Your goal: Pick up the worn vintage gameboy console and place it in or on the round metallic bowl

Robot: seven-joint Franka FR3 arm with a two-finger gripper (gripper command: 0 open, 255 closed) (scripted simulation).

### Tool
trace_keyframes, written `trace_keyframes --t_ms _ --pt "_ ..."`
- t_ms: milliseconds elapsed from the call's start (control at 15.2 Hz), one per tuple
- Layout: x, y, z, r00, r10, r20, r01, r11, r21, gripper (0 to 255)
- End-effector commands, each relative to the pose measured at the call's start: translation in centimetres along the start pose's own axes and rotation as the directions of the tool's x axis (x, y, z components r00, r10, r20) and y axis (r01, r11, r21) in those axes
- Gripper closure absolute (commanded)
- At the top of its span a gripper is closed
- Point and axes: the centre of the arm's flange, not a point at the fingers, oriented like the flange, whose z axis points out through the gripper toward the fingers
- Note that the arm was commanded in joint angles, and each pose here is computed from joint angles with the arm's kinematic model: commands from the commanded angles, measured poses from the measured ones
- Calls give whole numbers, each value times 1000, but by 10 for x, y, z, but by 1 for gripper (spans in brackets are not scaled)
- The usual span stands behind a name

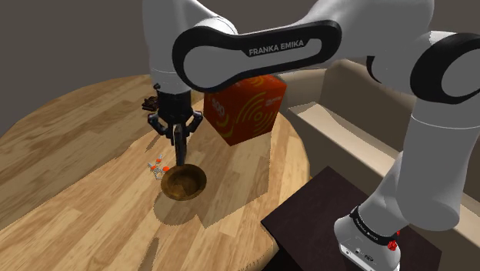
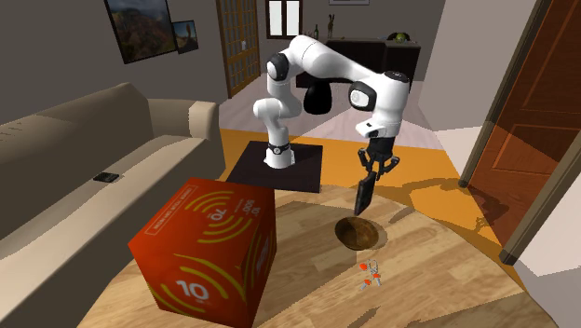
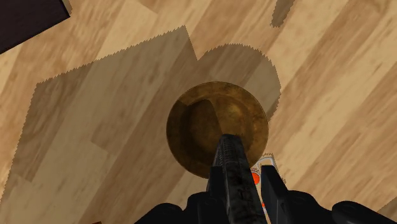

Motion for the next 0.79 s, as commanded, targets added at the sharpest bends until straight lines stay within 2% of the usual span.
trace_keyframes --t_ms 0,726 --pt "-2 -2 8 1000 1 0 -1 1000 0 255" --pt "-2 -2 66 1000 1 0 -1 1000 0 255"
